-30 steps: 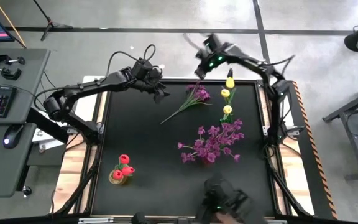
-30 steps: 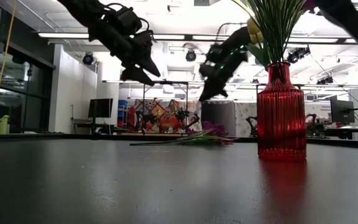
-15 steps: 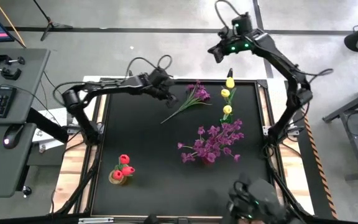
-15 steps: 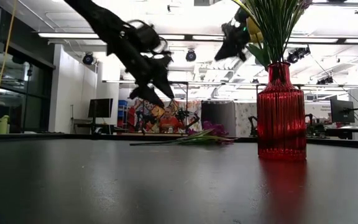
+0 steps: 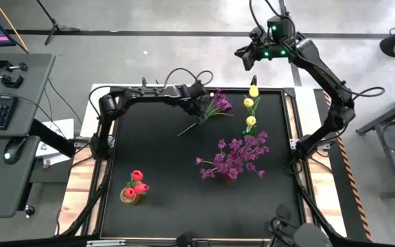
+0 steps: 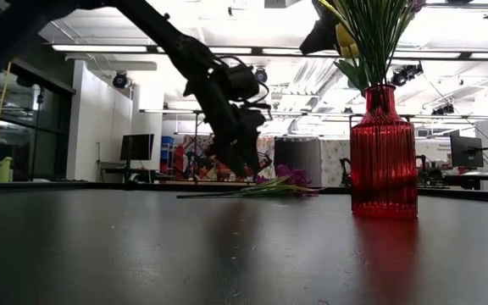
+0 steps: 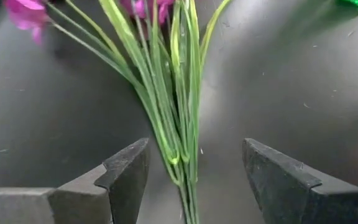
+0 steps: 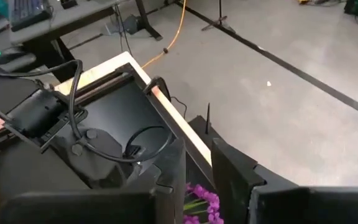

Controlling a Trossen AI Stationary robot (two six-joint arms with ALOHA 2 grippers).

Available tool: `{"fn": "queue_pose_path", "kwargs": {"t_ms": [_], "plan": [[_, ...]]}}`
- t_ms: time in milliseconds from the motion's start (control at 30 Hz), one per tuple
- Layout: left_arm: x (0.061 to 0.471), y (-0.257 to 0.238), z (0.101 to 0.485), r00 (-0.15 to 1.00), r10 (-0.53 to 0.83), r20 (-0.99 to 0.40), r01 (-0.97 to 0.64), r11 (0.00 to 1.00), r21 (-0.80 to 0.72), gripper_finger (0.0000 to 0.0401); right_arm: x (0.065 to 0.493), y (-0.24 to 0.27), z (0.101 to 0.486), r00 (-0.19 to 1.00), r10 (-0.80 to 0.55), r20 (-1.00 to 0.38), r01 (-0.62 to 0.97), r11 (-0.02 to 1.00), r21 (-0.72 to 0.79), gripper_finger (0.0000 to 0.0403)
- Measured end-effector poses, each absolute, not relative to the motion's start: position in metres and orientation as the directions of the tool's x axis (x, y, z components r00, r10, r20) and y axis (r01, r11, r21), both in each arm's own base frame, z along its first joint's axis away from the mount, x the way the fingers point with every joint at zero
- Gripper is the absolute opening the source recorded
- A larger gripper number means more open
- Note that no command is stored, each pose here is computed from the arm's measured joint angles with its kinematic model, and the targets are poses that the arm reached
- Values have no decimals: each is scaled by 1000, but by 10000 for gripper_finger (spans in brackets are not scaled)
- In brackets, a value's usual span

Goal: Sort flowers into vase by color
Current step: Put the purple flowers into the red flower vase

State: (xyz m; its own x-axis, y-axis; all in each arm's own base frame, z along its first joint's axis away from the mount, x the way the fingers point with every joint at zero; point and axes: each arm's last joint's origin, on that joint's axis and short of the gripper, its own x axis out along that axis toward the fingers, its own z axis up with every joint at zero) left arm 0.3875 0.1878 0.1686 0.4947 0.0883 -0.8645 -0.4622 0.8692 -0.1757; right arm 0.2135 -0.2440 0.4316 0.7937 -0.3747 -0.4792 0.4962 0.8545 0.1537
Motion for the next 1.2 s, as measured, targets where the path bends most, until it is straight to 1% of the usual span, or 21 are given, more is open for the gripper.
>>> {"fn": "queue_pose_path", "kwargs": {"t_ms": [167, 233, 400, 633, 733, 867, 967, 1033, 1133, 1167, 1200], "plan": [[392, 187, 150, 454, 82, -887, -469, 868, -161, 240, 218, -239, 429, 775, -373, -510, 506, 850, 148, 67], [394, 183, 146, 426, 109, -898, -470, 875, -117, 239, 219, -238, 428, 771, -376, -514, 508, 850, 141, 67], [400, 174, 147, 405, 200, -892, -481, 876, -22, 232, 223, -234, 428, 776, -365, -514, 496, 857, 141, 67], [401, 161, 138, 340, 185, -922, -473, 881, 2, 216, 226, -232, 429, 782, -357, -512, 496, 853, 161, 67], [402, 154, 132, 306, 199, -931, -488, 873, 26, 207, 226, -232, 429, 781, -358, -511, 496, 853, 162, 67], [403, 150, 124, 276, 191, -942, -484, 875, 35, 189, 226, -232, 429, 782, -357, -512, 504, 844, 181, 67], [403, 150, 124, 272, 188, -944, -479, 877, 36, 154, 227, -231, 429, 783, -354, -511, 501, 846, 182, 67], [402, 150, 125, 274, 170, -946, -476, 879, 20, 113, 228, -229, 429, 785, -349, -511, 497, 848, 183, 67], [401, 150, 125, 270, 148, -952, -465, 885, 6, 32, 230, -228, 429, 787, -345, -512, 492, 851, 184, 67], [400, 150, 127, 271, 138, -953, -461, 887, -2, 17, 230, -227, 429, 788, -342, -512, 489, 853, 184, 67], [398, 151, 128, 269, 124, -955, -455, 890, -13, 13, 230, -227, 429, 788, -341, -513, 488, 853, 184, 67]]}}
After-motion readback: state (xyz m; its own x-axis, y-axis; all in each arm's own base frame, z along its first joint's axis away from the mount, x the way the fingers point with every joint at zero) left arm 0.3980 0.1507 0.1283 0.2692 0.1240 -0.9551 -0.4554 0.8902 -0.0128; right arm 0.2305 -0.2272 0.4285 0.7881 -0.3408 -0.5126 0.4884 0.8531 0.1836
